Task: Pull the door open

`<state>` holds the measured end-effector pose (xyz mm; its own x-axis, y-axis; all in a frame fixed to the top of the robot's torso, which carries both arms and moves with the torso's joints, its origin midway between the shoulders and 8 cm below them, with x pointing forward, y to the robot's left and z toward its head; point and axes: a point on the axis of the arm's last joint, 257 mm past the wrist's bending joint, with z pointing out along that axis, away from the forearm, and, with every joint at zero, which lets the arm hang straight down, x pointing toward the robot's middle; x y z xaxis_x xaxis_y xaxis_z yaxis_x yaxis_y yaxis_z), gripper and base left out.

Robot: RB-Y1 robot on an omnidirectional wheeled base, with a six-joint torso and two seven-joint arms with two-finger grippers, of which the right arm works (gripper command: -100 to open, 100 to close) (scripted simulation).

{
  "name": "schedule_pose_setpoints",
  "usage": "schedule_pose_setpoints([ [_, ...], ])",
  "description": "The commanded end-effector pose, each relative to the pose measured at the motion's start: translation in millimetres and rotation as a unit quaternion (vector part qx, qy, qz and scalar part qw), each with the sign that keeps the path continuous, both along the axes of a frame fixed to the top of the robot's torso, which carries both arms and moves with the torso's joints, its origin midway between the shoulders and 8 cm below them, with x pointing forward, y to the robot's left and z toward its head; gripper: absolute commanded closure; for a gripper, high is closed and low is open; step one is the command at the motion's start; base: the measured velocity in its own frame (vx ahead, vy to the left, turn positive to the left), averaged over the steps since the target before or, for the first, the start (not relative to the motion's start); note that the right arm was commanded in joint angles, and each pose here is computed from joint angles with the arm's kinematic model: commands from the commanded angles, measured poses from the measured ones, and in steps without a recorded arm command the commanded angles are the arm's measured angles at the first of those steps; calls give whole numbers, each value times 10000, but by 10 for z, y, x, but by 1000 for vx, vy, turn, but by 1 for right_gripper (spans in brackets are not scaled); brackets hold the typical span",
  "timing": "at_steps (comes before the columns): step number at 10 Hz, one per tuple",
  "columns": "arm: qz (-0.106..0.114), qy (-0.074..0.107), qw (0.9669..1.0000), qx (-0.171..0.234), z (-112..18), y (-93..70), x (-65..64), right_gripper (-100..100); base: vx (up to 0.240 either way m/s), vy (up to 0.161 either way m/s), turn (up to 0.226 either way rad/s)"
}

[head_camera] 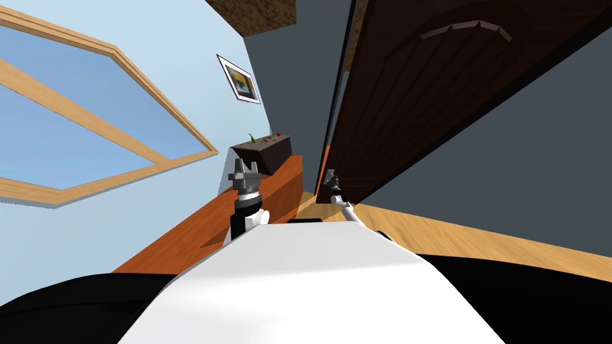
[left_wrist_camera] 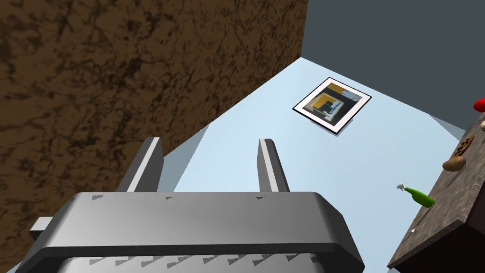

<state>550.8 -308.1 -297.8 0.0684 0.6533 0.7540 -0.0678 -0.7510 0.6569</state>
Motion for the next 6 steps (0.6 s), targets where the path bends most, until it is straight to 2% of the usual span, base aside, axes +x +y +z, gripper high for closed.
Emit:
schedule_pose_setpoints([
  [1, -29, -70, 9990, 448, 12, 8, -30, -100, -87, -48, 111],
  [2, -29, -78, 9985, 536, 12, 8, -30, -100, -63, -40, 38],
  [3, -48, -123, 9963, 848, 18, 16, -51, -100, -57, -41, 65],
  [4, -48, -126, 9960, 880, 18, 16, -51, -100, -44, -35, 34],
  [6, -84, -207, 9889, 1472, 26, 31, -93, -100, -55, -36, 89],
])
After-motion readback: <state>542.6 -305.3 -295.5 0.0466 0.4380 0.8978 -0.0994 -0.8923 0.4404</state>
